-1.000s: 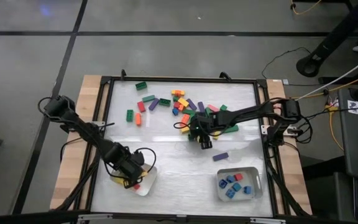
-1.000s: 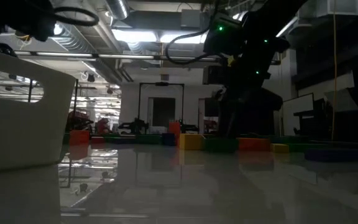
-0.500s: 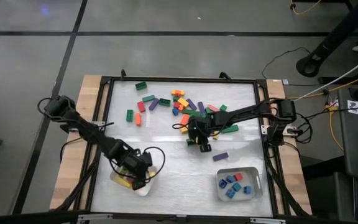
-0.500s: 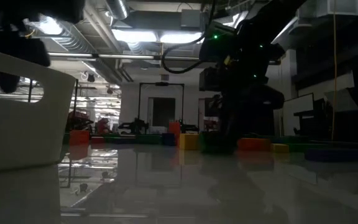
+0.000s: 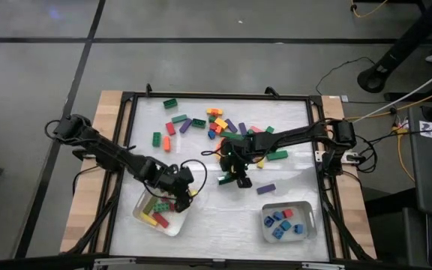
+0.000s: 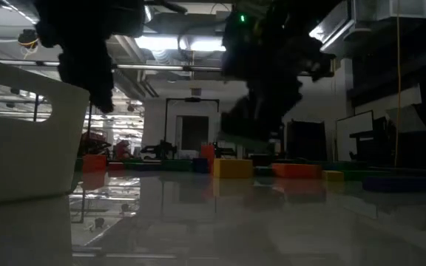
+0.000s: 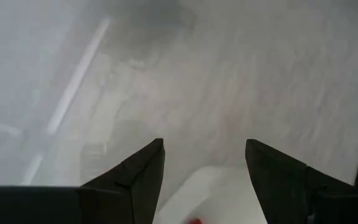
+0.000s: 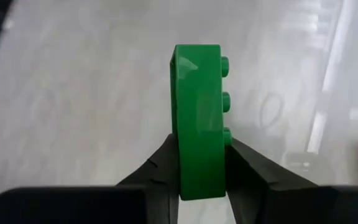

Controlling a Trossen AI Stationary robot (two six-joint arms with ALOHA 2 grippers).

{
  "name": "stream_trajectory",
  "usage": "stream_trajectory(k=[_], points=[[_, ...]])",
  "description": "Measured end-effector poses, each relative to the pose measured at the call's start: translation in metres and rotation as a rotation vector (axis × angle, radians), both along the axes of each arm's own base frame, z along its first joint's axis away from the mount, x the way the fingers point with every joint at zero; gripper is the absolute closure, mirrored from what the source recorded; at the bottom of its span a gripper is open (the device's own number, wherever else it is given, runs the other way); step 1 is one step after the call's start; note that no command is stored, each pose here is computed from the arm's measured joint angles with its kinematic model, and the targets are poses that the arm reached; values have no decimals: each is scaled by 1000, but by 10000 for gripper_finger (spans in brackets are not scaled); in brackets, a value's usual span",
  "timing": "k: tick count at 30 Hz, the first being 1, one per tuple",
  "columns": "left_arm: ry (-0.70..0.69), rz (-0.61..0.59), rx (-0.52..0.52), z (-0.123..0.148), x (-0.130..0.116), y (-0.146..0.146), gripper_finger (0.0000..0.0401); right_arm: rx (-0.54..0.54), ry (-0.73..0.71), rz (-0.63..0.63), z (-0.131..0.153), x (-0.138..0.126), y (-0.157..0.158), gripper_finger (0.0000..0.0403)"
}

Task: Sort blocks by size
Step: Put the rectangular green game piece into the white bin

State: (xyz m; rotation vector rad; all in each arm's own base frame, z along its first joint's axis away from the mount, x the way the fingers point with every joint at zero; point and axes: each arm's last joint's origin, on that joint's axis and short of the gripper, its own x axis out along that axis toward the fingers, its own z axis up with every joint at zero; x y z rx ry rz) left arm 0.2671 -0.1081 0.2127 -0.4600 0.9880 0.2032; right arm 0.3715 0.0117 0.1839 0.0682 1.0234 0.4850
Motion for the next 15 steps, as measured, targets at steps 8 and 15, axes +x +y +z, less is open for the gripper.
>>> stream_trajectory(k=[8, 15], points=[[49, 51, 26, 27, -23, 35, 191, -26, -233, 77, 21, 19, 43, 307], [37, 109, 83, 53, -52, 59, 191, -65, -585, 33, 47, 36, 75, 306]])
